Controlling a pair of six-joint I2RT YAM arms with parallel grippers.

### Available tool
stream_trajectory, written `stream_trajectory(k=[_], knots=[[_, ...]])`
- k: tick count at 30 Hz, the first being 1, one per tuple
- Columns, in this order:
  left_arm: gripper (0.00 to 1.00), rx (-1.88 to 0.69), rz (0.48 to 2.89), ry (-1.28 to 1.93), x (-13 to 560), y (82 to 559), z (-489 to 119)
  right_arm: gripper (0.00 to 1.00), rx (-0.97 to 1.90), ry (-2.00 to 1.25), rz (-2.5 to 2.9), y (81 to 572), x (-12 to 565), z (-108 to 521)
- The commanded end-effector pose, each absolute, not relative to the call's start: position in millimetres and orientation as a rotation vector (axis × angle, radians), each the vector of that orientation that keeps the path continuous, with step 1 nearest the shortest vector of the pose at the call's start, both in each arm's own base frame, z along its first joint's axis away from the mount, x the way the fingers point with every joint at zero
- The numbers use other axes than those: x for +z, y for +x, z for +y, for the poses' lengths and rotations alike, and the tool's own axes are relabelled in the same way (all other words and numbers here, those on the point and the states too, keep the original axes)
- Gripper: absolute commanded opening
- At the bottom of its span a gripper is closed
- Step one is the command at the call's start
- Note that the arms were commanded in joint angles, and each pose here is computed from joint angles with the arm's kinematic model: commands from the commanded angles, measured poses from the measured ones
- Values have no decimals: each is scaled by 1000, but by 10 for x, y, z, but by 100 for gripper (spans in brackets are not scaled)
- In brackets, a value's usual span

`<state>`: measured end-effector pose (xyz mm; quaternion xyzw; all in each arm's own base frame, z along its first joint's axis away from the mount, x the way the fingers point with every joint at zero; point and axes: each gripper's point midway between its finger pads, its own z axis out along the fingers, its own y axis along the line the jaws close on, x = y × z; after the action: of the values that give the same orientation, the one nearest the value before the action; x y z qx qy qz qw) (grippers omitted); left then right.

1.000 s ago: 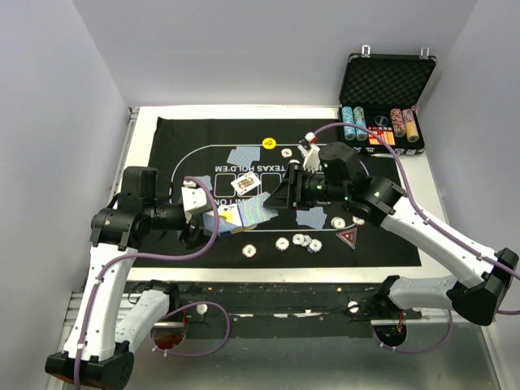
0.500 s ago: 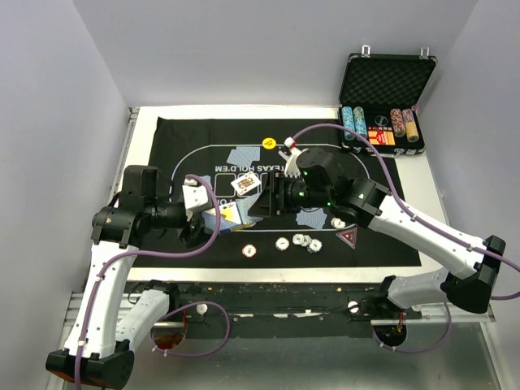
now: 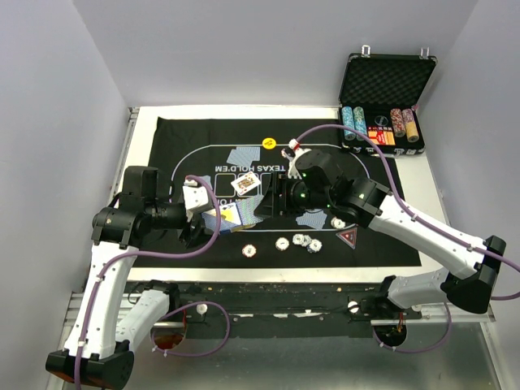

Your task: Distribute texas hold em gaming equipment

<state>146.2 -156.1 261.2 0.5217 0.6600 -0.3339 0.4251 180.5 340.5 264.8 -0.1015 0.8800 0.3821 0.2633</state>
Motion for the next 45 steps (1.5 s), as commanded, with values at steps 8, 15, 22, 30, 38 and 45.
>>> stream_trajectory(k=[8,15,22,30,38,45], knots=[[20,-833,1595,1305,2711,1461,-1588,50,989,-275,2345,1863,2737,3382],[20,-839,1586,1307,2721,1438,-1596,41,893,-226,2348,1910,2687,3191],[20,-838,1585,1307,2726,1438,-1596,38,896,-214,2335,1898,2758,3147],[20,-835,1583,1308,2721,1432,-1593,22,916,-193,2302,1886,2912,3105],[20,-840,1584,1307,2710,1424,-1595,4,959,-164,2291,1846,3004,3082],[20,-836,1578,1308,2722,1417,-1594,3,958,-174,2290,1829,3028,3068]])
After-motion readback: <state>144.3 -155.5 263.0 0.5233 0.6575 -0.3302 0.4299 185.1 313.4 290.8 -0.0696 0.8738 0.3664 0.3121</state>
